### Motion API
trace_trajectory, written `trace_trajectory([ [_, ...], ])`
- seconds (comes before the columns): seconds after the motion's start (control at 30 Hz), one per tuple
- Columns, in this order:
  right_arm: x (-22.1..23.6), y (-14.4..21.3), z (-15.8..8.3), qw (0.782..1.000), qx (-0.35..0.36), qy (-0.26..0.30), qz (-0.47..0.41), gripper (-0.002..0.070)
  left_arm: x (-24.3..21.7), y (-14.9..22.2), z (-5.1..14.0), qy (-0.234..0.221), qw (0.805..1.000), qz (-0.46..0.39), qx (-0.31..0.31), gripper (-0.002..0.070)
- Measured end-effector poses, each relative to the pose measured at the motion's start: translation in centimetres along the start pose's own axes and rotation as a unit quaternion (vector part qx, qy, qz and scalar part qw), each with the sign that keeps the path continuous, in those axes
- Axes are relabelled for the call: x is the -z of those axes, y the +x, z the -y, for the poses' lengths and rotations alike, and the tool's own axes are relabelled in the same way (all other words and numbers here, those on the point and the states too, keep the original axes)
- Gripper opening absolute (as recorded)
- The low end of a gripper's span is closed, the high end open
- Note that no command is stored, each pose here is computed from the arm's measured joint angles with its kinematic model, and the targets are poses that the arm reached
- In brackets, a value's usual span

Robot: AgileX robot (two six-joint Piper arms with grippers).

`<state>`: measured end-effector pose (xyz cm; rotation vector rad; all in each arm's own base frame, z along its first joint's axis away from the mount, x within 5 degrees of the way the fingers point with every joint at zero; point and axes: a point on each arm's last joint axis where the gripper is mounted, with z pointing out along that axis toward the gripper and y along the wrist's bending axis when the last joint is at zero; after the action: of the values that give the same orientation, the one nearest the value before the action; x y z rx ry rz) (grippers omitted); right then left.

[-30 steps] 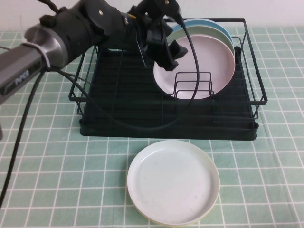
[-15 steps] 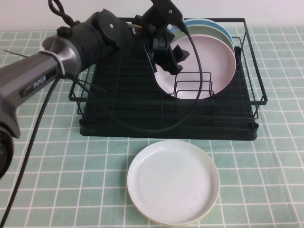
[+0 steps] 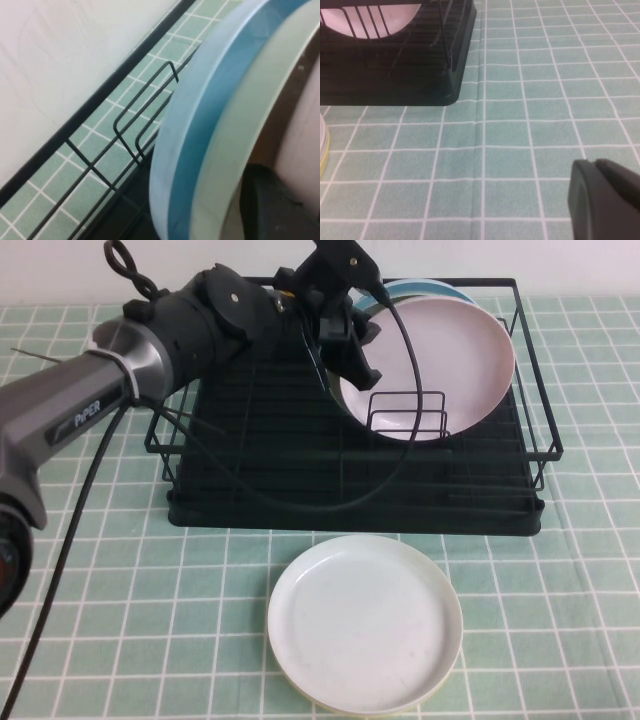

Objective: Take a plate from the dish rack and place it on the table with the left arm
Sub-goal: Grasp the plate from the shelf, then place the plate from the table

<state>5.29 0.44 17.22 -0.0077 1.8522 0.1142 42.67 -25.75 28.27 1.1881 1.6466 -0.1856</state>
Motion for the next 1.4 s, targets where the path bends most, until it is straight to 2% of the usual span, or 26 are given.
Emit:
trace_trajectory([
  [0.13,0.0,0.0,0.0,1.000,0.000,0.000,0.000,-0.0018,1.3,-1.2,-0.4,-0.009,1.000,0.012,-0.009,0.0027],
  [0.3,0.0,0.0,0.0,1.000,0.000,0.000,0.000,-0.0018,6.3,-5.4,-1.6,-0.031,0.997,0.058,-0.028,0.0025],
  [0.47,0.0,0.0,0.0,1.000,0.000,0.000,0.000,-0.0018,12.8,-9.1,-1.6,-0.011,0.997,0.080,-0.021,0.0024],
  [0.57,0.0,0.0,0.0,1.000,0.000,0.000,0.000,-0.0018,16.4,-10.2,-1.1,0.011,0.998,0.059,0.010,0.0023],
  [0.63,0.0,0.0,0.0,1.000,0.000,0.000,0.000,-0.0018,17.9,-10.0,-0.6,0.035,0.998,0.021,0.052,0.0023],
  [0.73,0.0,0.0,0.0,1.000,0.000,0.000,0.000,-0.0018,18.9,-8.8,-0.2,0.067,0.987,-0.048,0.135,0.0023],
  [0.87,0.0,0.0,0.0,1.000,0.000,0.000,0.000,-0.0018,18.4,-5.2,0.6,0.100,0.958,-0.130,0.234,0.0023],
  [0.93,0.0,0.0,0.0,1.000,0.000,0.000,0.000,-0.0018,17.7,-3.1,1.8,0.122,0.941,-0.162,0.270,0.0023],
  [1.1,0.0,0.0,0.0,1.000,0.000,0.000,0.000,-0.0018,16.5,3.1,7.3,0.204,0.885,-0.221,0.356,0.0023],
  [1.2,0.0,0.0,0.0,1.000,0.000,0.000,0.000,-0.0018,16.0,5.6,9.1,0.196,0.870,-0.221,0.394,0.0023],
  [1.3,0.0,0.0,0.0,1.000,0.000,0.000,0.000,-0.0018,15.4,6.9,9.6,0.173,0.869,-0.214,0.412,0.0023],
  [1.4,0.0,0.0,0.0,1.000,0.000,0.000,0.000,-0.0018,14.7,7.3,9.6,0.171,0.865,-0.212,0.421,0.0023],
])
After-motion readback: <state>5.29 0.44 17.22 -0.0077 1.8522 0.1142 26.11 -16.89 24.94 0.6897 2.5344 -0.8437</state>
